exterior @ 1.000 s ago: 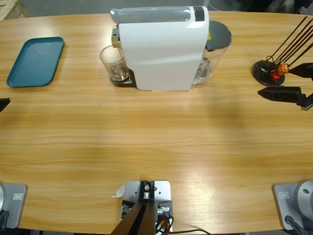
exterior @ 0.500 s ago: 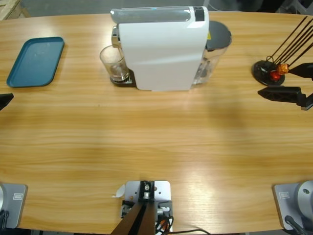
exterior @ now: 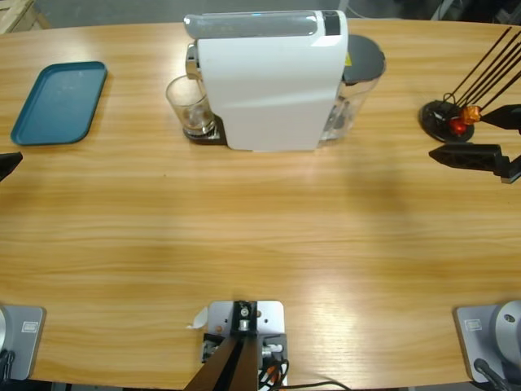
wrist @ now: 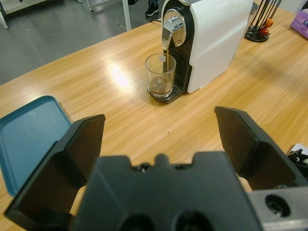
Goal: Pour coffee
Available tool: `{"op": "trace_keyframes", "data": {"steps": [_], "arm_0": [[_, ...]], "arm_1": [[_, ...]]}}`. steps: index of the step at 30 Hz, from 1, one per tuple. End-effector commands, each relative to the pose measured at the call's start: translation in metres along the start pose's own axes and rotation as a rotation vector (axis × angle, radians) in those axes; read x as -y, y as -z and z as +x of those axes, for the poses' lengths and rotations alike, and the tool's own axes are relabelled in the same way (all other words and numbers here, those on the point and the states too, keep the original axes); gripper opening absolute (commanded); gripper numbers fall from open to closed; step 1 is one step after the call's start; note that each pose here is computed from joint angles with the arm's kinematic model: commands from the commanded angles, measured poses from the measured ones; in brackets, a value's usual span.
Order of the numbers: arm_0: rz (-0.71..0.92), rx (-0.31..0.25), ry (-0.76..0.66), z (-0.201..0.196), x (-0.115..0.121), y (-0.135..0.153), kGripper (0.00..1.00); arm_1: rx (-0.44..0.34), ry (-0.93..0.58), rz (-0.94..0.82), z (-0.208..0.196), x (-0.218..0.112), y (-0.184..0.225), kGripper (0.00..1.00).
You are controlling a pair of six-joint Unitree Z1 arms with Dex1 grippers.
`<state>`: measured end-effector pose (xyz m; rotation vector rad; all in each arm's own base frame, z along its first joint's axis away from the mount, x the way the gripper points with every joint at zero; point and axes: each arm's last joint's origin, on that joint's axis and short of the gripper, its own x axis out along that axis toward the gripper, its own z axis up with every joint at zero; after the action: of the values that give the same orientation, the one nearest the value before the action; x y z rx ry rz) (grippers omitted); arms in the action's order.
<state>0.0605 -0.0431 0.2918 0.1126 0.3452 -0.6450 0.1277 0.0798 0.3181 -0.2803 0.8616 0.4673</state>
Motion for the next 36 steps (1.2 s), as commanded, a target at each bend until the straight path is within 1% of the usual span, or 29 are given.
{"op": "trace_keyframes", "data": {"steps": [1, 19, 36], "arm_0": [[0.003, -0.034, 0.044, 0.0057, 0.0022, 0.0125, 1.000], [0.013, -0.050, 0.057, 0.0092, 0.0025, 0.0129, 1.000], [0.013, -0.046, 0.060, 0.0091, 0.0027, 0.0129, 1.000]], "arm_1": [[-0.008, 0.010, -0.016, 0.0017, 0.0000, 0.0081, 1.000], [-0.008, 0.010, -0.016, 0.0017, 0.0000, 0.0081, 1.000], [-0.010, 0.010, -0.016, 0.0021, 0.0000, 0.0080, 1.000]]}}
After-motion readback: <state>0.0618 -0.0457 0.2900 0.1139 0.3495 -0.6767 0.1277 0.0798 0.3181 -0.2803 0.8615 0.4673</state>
